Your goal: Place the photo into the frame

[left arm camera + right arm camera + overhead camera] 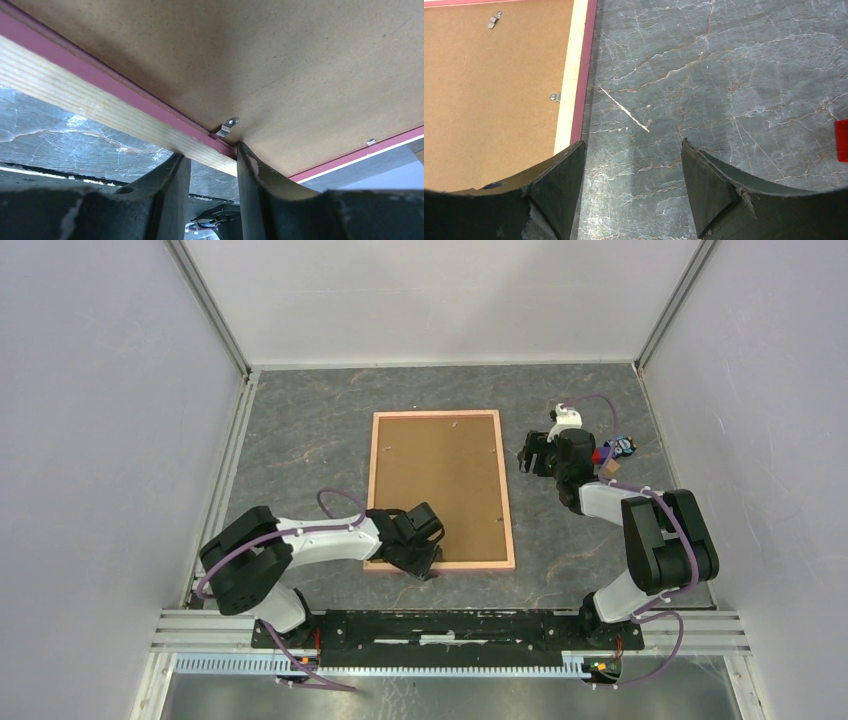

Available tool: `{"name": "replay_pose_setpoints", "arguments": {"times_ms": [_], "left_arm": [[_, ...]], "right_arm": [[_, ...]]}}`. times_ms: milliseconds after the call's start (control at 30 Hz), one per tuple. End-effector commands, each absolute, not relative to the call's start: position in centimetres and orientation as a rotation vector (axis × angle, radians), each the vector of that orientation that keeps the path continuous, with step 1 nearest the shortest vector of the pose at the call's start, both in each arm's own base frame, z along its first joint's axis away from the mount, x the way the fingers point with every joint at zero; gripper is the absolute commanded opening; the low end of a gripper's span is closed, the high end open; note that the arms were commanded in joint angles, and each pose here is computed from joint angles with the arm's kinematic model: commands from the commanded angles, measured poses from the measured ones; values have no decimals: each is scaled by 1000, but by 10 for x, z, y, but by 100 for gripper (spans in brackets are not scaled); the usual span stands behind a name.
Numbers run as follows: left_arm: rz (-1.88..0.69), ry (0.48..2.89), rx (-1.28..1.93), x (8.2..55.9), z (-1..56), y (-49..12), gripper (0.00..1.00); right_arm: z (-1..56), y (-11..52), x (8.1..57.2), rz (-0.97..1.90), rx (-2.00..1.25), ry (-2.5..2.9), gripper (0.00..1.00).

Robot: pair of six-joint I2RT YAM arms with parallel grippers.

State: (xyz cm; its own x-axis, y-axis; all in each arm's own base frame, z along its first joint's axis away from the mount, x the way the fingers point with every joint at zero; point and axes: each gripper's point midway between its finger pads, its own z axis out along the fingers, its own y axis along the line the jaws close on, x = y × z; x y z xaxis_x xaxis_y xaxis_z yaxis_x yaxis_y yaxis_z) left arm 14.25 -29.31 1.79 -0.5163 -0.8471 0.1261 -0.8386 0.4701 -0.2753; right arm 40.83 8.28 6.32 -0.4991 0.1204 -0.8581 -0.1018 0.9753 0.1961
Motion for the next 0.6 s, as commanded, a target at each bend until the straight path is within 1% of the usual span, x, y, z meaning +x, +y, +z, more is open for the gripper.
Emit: {"name": "replay_pose_setpoints", "arguments": {"times_ms": [0, 133, 267, 433, 533, 567], "left_arm": [[-169, 2658, -1365, 144, -11, -246, 34], [-42, 2758, -1069, 154, -20, -229, 30], [72, 2813, -832, 166, -22, -209, 19], [69, 2813, -532, 189, -14, -202, 8], [64, 2819, -318, 201, -7, -203, 6], [68, 2823, -256, 204, -4, -203, 4]], "right_arm": [[79, 84, 416, 282, 13, 2016, 76], [77, 82, 415, 271, 15, 2023, 76], [77, 81, 416, 265, 16, 2024, 76], [76, 80, 415, 258, 18, 2027, 76], [76, 81, 417, 263, 15, 2028, 76], [76, 81, 417, 263, 16, 2029, 76]]}}
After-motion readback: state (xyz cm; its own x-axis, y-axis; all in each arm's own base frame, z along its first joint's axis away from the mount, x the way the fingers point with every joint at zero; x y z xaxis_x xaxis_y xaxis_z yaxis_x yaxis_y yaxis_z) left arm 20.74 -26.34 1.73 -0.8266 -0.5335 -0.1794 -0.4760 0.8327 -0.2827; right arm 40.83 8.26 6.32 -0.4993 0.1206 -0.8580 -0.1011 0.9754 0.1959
